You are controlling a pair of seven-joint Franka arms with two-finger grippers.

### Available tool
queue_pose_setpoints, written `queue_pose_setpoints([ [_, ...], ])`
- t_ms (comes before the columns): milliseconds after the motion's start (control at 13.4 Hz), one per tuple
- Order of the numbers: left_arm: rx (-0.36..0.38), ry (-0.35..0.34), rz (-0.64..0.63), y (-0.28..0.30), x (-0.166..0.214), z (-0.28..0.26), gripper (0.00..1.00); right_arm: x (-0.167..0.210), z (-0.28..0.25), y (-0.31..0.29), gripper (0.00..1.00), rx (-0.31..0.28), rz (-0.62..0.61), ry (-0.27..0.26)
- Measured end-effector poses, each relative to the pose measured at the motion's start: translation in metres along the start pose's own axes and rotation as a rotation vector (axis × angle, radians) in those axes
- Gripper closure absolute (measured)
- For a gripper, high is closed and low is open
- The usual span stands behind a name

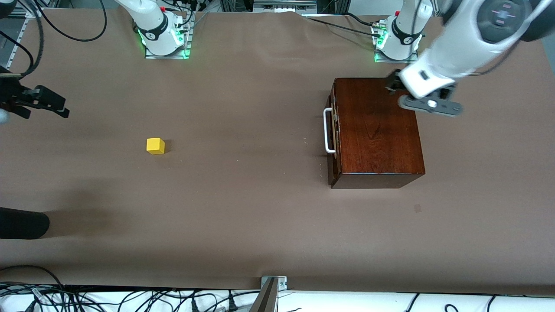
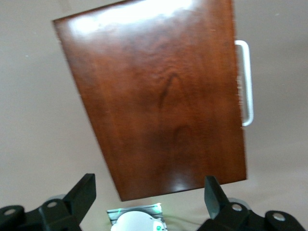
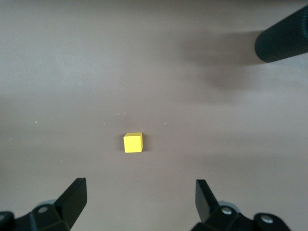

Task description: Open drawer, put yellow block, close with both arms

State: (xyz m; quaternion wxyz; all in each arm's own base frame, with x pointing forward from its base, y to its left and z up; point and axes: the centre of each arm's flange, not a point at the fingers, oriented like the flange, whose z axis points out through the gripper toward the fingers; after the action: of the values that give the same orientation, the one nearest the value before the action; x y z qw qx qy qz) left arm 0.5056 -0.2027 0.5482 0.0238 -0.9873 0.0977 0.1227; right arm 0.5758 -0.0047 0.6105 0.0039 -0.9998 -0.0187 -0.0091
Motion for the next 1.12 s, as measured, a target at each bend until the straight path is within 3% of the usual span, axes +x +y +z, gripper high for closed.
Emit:
queue_pose_setpoints([
  [522, -0.038, 0.011, -0.086, 0.131, 0.026, 0.021, 0.0, -0.003, 0.0, -0.011, 0.0, 0.002, -0.019, -0.018],
  [895, 0.132, 0.062, -0.047, 0.189, 0.06, 0.099, 0.0, -0.004, -0.001, -0.012, 0.0, 0.003, -0.022, -0.022],
  [1118, 0.142, 0.067, -0.081, 0.215, 0.075, 0.142, 0.0, -0.005, 0.0, -0.015, 0.0, 0.003, -0.026, -0.033],
])
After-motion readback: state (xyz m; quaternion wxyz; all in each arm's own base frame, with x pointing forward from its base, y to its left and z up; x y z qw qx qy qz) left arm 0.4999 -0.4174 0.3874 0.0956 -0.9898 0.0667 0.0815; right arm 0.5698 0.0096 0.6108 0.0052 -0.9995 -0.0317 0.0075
